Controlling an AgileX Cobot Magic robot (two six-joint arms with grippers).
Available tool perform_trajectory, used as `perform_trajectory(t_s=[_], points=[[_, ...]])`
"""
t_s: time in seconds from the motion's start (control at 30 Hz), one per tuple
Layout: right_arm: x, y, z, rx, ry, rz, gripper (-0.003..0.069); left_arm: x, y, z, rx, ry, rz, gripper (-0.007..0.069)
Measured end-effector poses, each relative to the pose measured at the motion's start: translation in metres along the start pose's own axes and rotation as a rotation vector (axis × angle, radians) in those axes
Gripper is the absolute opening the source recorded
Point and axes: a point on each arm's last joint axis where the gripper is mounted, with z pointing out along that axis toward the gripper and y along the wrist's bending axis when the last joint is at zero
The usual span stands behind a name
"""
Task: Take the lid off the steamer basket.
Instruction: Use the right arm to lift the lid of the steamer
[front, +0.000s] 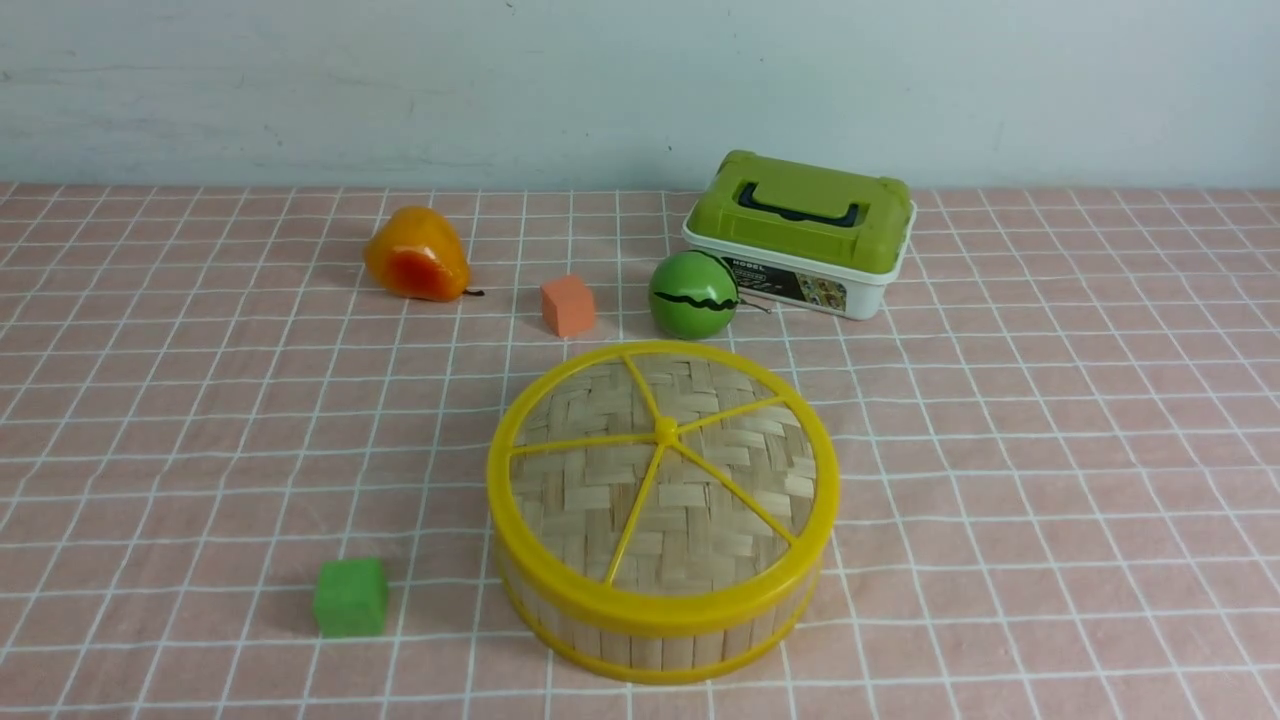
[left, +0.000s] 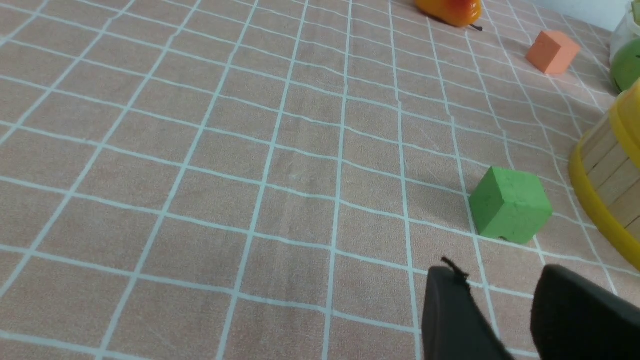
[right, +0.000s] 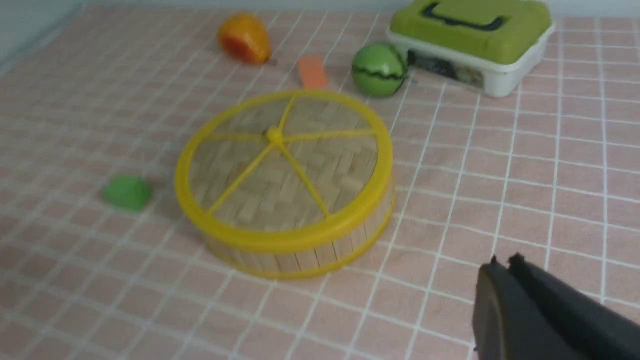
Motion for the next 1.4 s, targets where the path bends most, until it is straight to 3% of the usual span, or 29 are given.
perform_trajectory(t_s=[0.03, 0.13, 0.3, 0.53, 0.73, 0.87, 1.1, 1.17, 1.2, 1.23, 1.4], points=[[-0.019, -0.004, 0.010, -0.054, 0.105, -0.151, -0.0021, 0.000, 0.000, 0.000, 0.000, 0.000, 0.000, 0.0239], [-0.037, -0.012, 0.029, -0.164, 0.248, -0.296, -0.0020, 0.000, 0.000, 0.000, 0.000, 0.000, 0.000, 0.0239], [-0.067, -0.027, 0.065, -0.243, 0.357, -0.323, -0.0015, 0.000, 0.000, 0.000, 0.000, 0.000, 0.000, 0.0239], [-0.095, -0.016, 0.125, -0.218, 0.536, -0.407, -0.0007, 0.000, 0.000, 0.000, 0.000, 0.000, 0.000, 0.0239], [-0.104, 0.007, 0.200, -0.137, 0.671, -0.321, 0.0006, 0.000, 0.000, 0.000, 0.000, 0.000, 0.000, 0.0239], [-0.103, 0.022, 0.238, -0.151, 0.704, -0.298, 0.0036, 0.000, 0.000, 0.000, 0.000, 0.000, 0.000, 0.0239], [-0.085, 0.051, 0.305, -0.223, 0.755, -0.315, 0.0210, 0.000, 0.000, 0.000, 0.000, 0.000, 0.000, 0.0239], [-0.083, 0.057, 0.322, -0.233, 0.718, -0.297, 0.0323, 0.000, 0.000, 0.000, 0.000, 0.000, 0.000, 0.0239], [-0.083, 0.058, 0.323, -0.235, 0.722, -0.294, 0.0330, 0.000, 0.000, 0.000, 0.000, 0.000, 0.000, 0.0239], [-0.082, 0.060, 0.332, -0.233, 0.683, -0.272, 0.0388, 0.000, 0.000, 0.000, 0.000, 0.000, 0.000, 0.0239], [-0.076, 0.062, 0.351, -0.217, 0.642, -0.213, 0.0433, 0.000, 0.000, 0.000, 0.000, 0.000, 0.000, 0.0239]])
